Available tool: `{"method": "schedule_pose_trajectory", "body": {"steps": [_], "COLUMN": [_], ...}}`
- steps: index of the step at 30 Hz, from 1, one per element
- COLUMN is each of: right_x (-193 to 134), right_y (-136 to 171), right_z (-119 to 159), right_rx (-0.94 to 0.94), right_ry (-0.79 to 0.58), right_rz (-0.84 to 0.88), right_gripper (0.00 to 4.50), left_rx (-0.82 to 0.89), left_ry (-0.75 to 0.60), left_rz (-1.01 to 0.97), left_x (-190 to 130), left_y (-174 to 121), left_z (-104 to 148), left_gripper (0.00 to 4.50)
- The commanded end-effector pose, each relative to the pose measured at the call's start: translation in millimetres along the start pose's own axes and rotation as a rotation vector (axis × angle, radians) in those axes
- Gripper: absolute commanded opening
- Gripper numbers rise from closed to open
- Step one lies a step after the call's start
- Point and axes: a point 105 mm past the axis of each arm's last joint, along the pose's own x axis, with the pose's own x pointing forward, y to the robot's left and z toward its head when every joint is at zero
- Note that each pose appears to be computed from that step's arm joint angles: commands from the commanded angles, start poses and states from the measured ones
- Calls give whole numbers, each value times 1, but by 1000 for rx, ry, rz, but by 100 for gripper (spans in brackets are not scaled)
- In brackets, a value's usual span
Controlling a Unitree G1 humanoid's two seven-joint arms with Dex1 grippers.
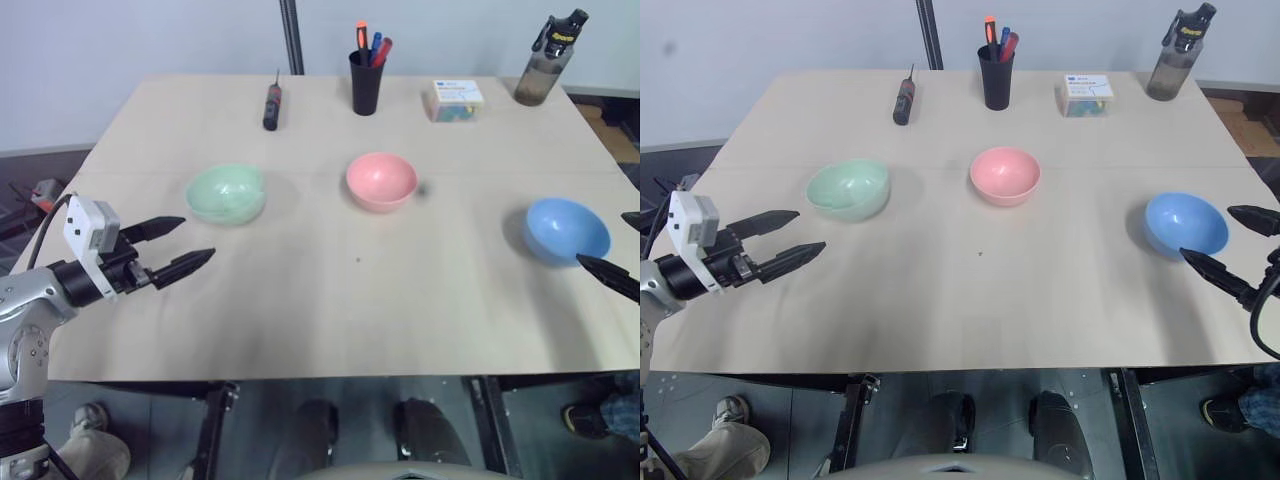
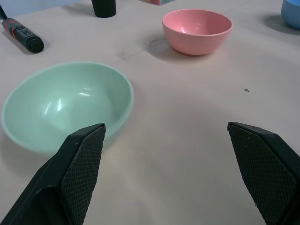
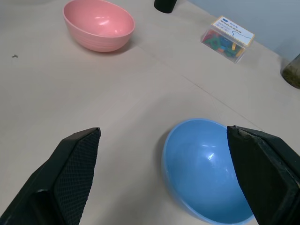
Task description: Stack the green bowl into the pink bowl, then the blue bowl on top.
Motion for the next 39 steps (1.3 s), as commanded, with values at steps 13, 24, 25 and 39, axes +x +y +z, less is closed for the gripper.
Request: {"method": "schedule_pose_trajectory", "body": {"steps": [13,24,25,39], "right_x": [52,111,114,119], "right_y": [41,126,130,135], "right_z": [28,61,65,67], "right_rx": [-27,-75,-79,-95], "right_ry": [-175,-335,-347,-364], "right_rz": [183,456,466,444], "right_gripper": [450,450,450,450], "left_rx": [341,589,596,611], "left_ry": [156,505,526,495], "left_rz": [127,134,125,110], "left_x": [48,87,90,114], "left_y": [0,12,12,15], "left_z": [24,2,-1,3], "left_gripper": [442,442,442,8]}}
